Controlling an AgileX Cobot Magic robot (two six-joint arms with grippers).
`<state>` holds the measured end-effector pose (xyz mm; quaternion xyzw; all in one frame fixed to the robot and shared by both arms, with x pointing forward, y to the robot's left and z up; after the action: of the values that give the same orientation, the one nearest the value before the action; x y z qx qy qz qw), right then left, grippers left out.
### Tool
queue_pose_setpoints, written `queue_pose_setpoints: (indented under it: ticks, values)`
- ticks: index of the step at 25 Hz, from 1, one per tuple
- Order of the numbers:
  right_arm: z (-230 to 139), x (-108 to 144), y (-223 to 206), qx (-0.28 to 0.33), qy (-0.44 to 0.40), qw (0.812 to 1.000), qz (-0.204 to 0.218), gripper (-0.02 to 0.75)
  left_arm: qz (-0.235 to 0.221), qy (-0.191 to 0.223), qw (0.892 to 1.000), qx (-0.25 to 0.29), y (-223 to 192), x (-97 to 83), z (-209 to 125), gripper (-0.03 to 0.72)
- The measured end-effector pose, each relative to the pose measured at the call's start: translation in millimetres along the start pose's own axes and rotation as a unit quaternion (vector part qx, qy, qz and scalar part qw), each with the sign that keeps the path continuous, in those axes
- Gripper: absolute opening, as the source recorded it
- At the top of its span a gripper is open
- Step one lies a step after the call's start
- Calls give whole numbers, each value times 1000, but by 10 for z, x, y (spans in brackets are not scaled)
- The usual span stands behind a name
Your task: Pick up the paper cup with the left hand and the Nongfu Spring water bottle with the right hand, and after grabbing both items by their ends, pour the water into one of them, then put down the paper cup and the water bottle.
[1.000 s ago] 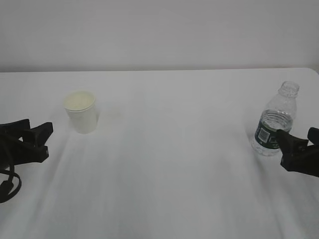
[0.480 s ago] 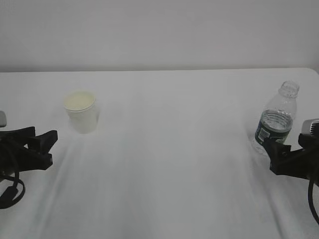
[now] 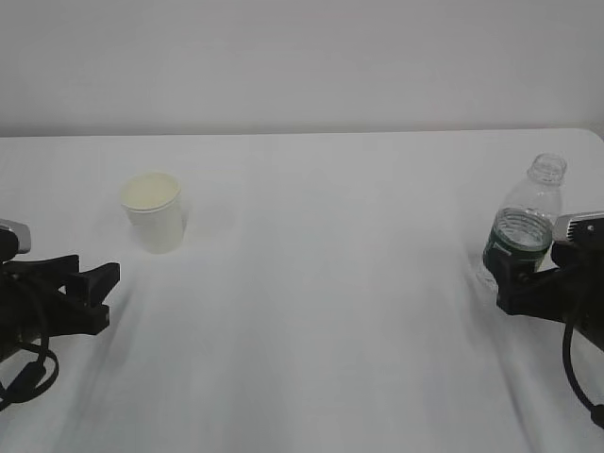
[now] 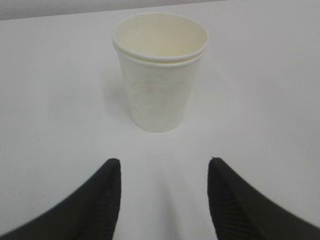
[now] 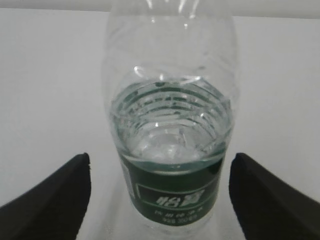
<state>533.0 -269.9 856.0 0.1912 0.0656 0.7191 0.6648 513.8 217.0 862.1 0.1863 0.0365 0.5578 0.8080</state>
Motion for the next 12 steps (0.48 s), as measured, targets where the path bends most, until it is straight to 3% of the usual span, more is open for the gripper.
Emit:
queue_pose_setpoints:
  ticks: [12]
  values:
    - [-66,-30,-263,3,-2,1000,-4,664,-1,0,1000,0,0,-2,0,396]
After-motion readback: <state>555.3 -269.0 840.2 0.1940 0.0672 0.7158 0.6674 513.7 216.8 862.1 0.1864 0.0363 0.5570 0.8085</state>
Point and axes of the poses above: a point on each arm's last joint axis where the gripper is mounted, y pointing back along that axis away from the gripper, x along the wrist's bending axis when the last joint is at zero, z = x × y, the point moved 4 cm from there along -y, pointing out along that axis toward the gripper, and after that the axes turned 13 degrees about -y, right-handed, at the moved point
